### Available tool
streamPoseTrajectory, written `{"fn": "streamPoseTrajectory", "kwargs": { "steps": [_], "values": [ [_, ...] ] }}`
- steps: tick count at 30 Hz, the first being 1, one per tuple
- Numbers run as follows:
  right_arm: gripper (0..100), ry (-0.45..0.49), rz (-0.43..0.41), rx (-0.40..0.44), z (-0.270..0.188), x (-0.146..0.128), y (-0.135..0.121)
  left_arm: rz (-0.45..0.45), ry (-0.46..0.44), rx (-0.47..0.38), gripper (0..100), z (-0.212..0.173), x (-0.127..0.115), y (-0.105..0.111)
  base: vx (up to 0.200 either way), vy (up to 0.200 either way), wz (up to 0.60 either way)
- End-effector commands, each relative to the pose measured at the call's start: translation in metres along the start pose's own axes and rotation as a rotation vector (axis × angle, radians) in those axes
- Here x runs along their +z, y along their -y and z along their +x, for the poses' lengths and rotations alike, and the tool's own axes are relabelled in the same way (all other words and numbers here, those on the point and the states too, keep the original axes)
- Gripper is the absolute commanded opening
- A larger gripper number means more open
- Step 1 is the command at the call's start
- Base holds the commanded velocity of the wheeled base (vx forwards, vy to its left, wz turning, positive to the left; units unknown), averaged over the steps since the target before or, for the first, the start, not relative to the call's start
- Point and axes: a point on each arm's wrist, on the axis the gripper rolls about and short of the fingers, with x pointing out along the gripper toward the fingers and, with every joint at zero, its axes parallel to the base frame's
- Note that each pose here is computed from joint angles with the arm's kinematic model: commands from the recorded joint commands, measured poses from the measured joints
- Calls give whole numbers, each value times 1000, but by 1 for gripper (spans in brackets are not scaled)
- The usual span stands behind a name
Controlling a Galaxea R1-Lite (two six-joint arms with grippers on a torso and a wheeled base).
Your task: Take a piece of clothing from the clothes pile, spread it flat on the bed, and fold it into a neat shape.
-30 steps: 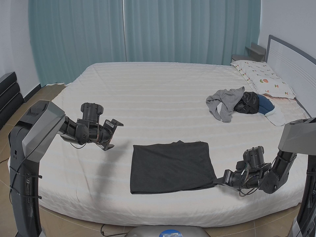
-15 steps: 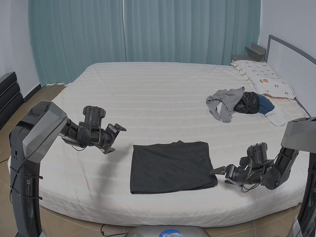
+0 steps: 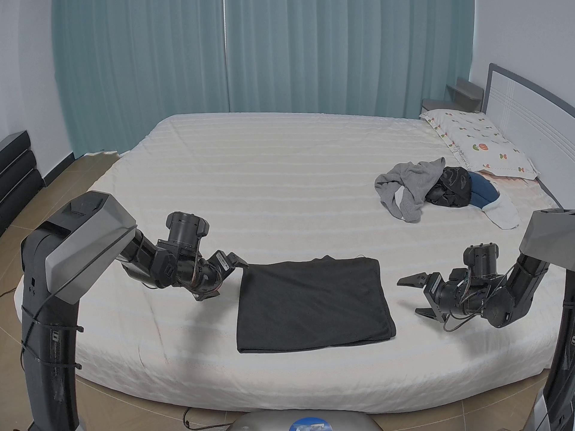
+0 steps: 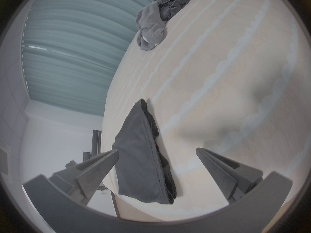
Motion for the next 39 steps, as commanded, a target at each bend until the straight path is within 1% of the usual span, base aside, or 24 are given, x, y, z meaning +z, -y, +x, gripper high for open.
{"fn": "streamPoseTrajectory", "kwargs": {
  "steps": [1, 8, 10, 15, 21, 32, 33, 39],
  "values": [
    [100, 21, 25, 18, 5, 6, 5, 20, -19, -14, 100, -1, -10, 4, 0, 0, 0],
    [100, 37, 28, 44, 6, 6, 7, 61, -19, -63, 100, 4, -27, 10, 0, 0, 0],
    [100, 36, 28, 45, 7, 5, 7, 88, -20, -62, 100, 6, -30, 11, 0, 0, 0],
    [100, 35, 29, 44, 7, 5, 7, 161, -31, -45, 100, 7, -36, 6, 0, 0, 0],
    [100, 35, 29, 44, 7, 5, 7, 174, -43, -44, 100, 10, -42, 8, 0, 0, 0],
    [100, 35, 27, 44, 7, 5, 7, 179, -49, -42, 100, 14, -45, 8, 0, 0, 0],
    [100, 35, 29, 44, 7, 5, 7, 180, -48, -43, 0, 14, -45, 9, 0, 0, 0],
    [100, 34, 28, 43, 7, 5, 7, 176, -45, -41, 0, 14, -44, 9, 0, 0, 0]
  ]
}}
